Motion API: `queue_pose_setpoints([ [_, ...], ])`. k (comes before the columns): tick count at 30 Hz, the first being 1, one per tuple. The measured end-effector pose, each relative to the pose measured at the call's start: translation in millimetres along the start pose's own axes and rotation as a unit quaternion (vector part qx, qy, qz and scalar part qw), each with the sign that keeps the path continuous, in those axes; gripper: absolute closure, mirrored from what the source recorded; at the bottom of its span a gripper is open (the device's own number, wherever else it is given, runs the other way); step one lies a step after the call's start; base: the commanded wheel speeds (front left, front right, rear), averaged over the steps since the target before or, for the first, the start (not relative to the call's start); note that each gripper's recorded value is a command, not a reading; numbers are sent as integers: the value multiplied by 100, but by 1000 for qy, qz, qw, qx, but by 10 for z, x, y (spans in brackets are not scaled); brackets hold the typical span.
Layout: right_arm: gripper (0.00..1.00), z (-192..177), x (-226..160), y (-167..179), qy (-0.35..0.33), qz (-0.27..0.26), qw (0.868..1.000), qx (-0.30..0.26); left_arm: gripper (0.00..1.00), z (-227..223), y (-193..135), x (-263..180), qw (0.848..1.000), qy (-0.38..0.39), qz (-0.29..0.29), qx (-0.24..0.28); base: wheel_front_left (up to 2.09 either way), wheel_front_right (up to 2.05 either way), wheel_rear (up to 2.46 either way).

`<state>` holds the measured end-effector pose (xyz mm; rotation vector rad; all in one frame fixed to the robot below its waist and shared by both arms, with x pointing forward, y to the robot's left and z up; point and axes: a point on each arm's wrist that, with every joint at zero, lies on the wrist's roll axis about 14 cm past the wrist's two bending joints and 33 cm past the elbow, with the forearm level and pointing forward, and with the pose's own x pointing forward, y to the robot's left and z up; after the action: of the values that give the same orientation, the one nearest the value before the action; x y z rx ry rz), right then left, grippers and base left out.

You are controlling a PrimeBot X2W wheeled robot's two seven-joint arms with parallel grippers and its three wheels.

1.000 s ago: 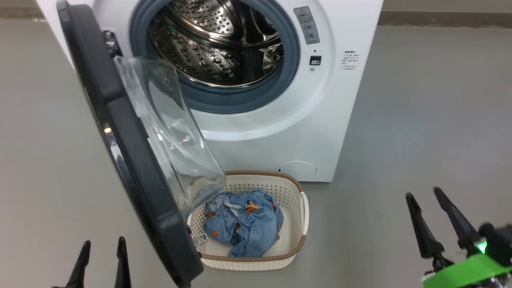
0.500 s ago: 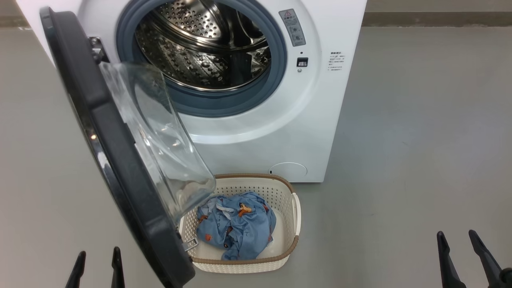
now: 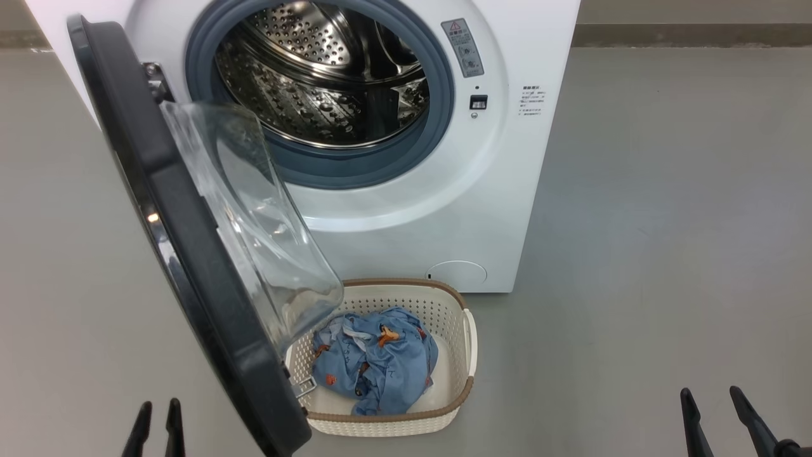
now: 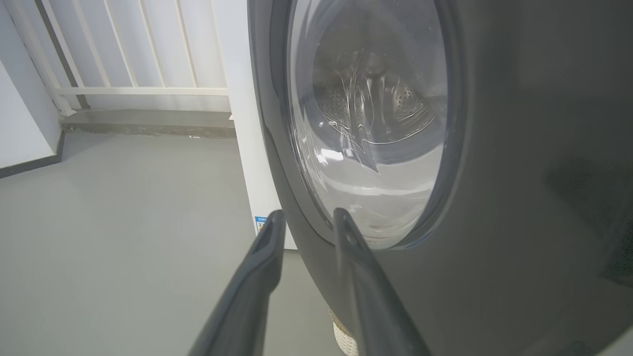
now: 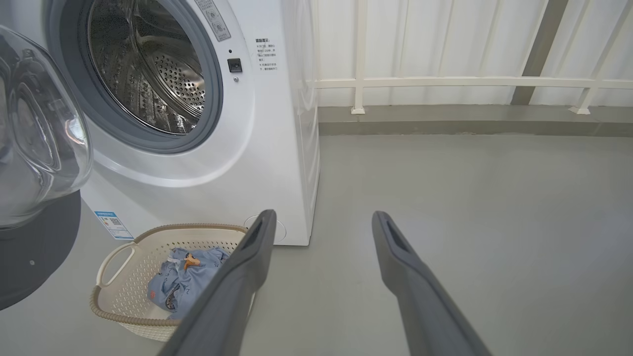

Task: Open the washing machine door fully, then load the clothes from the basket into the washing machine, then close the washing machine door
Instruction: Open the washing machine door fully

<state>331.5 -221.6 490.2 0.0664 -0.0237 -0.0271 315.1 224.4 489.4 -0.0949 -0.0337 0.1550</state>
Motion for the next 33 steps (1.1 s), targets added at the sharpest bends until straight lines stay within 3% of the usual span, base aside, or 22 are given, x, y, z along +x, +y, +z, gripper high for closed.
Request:
queue_pose_setpoints([
  [3,0,-53,-21,0,9,0,1000,-1,79,-2,4,-5,1000,0,1,-2,0,0,0],
  [4,0,-54,-19,4,9,1,1000,-1,81,-4,8,-8,1000,1,2,-3,0,0,0],
  [5,0,-60,-19,6,10,2,1000,-2,100,-4,10,-9,1000,1,2,-3,0,0,0],
  [12,0,-119,-15,17,20,4,1000,-5,100,-16,52,-23,1000,2,11,-17,0,0,0],
  [16,0,-129,-3,31,21,6,1000,-5,100,78,215,-21,999,-13,48,-20,0,0,0],
  [20,0,-133,11,46,22,9,1000,-5,100,376,437,-17,993,-59,98,-15,0,0,0],
  [25,0,-141,46,80,23,15,1000,-5,100,983,472,-38,982,-153,113,-11,0,0,0],
  [30,0,-152,90,137,25,24,999,-5,100,1844,200,-133,954,-290,72,-19,0,0,0],
  [33,0,-154,114,183,25,30,999,-4,100,2154,-233,-255,940,-339,-6,-46,0,0,0],
])
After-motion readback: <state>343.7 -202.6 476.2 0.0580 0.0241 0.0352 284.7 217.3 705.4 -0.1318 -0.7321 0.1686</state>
